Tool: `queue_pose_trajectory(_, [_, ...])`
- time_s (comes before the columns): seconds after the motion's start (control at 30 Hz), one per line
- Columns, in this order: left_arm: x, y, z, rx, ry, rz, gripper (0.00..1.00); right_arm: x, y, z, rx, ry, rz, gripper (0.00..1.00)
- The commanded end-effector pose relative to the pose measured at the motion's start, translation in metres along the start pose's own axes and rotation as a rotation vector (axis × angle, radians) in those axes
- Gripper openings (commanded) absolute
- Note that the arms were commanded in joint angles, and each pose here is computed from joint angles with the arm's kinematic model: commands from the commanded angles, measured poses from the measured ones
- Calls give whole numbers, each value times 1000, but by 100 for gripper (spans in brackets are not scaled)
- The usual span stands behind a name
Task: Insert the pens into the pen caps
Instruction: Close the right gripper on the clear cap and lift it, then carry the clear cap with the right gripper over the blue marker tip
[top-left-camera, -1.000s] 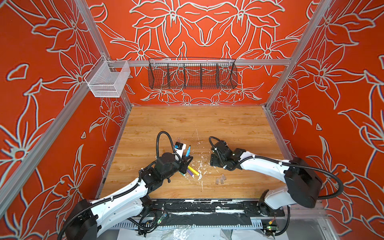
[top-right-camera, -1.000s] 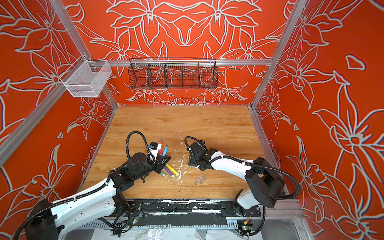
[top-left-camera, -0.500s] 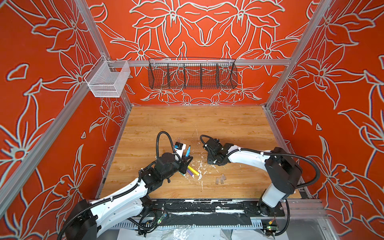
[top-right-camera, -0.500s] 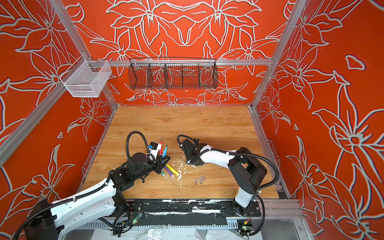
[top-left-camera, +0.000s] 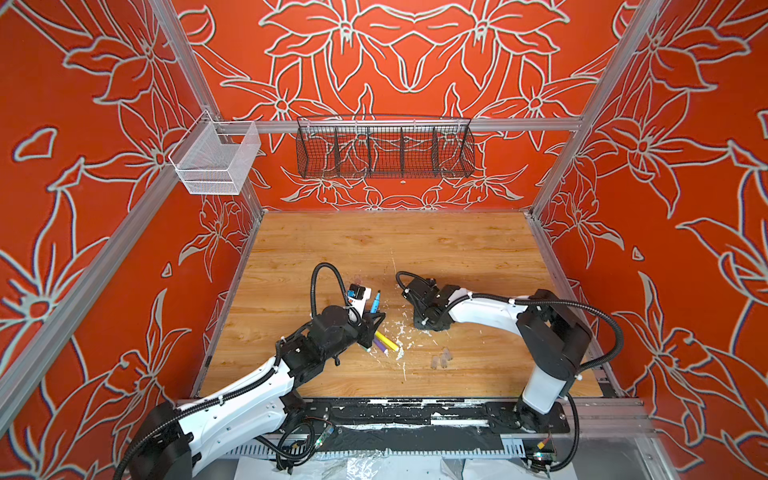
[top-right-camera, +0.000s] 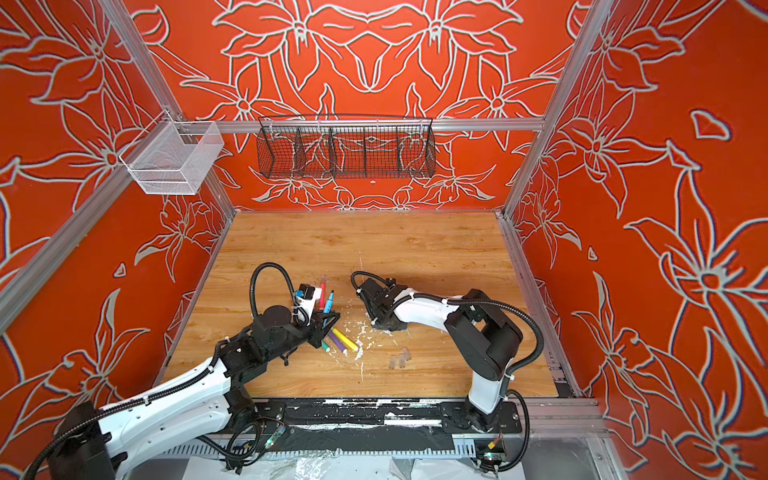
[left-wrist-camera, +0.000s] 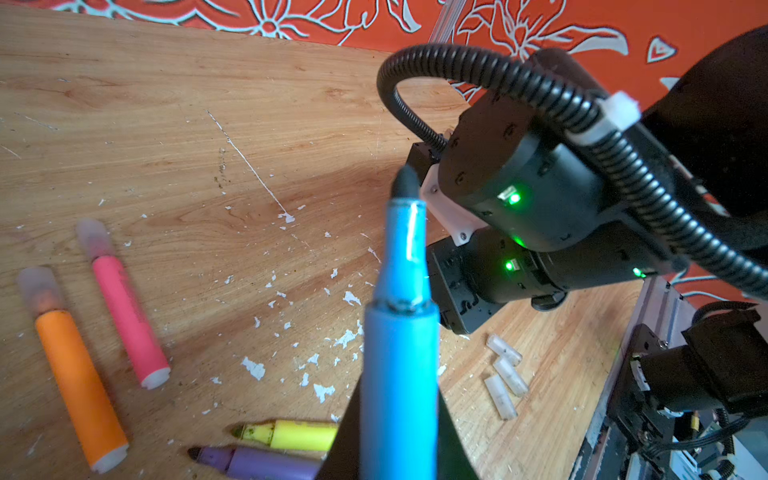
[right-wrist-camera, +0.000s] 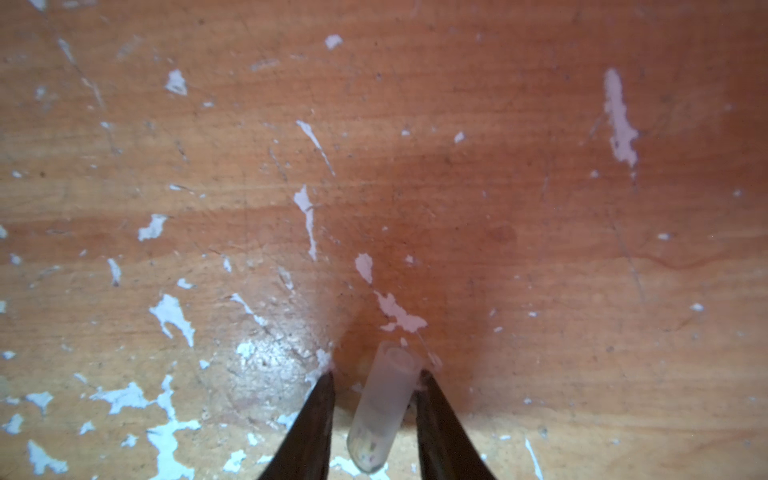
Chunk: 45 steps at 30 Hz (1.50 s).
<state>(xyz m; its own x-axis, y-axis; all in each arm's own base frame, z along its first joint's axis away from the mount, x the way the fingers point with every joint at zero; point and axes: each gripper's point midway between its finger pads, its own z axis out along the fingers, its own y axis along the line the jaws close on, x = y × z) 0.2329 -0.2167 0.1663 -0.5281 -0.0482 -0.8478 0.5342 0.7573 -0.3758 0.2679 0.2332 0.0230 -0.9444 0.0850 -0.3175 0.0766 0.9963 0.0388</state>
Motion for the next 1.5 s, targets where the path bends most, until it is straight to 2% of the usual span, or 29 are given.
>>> queue_pose_trajectory(0.0, [3, 3, -1, -7, 2, -3, 0, 2, -4, 7, 43, 7, -16, 32])
queue_pose_trajectory(0.23, [4, 3, -2, -7, 0, 0, 0, 3, -7, 12, 70, 10, -25, 30])
queue_pose_trajectory(0.63, [4, 1, -1, 4, 4, 1, 0, 4, -10, 10, 70, 7, -19, 14])
queue_pose_trajectory(0.8, [5, -11, 1, 69, 22, 7, 0, 2, -8, 0, 11, 0, 4, 10])
queue_pose_trajectory(1.07, [4, -26, 9, 112, 69, 20, 0, -25, -12, -60, -118, -116, 62, 9])
queue_pose_trajectory(1.17, [3, -39, 9, 144, 65, 38, 0, -37, -7, -89, -197, -174, 72, 0])
queue_pose_trajectory(1.47, [-5, -72, 8, 268, 31, 45, 0, -56, -1, -178, -428, -313, 108, 0])
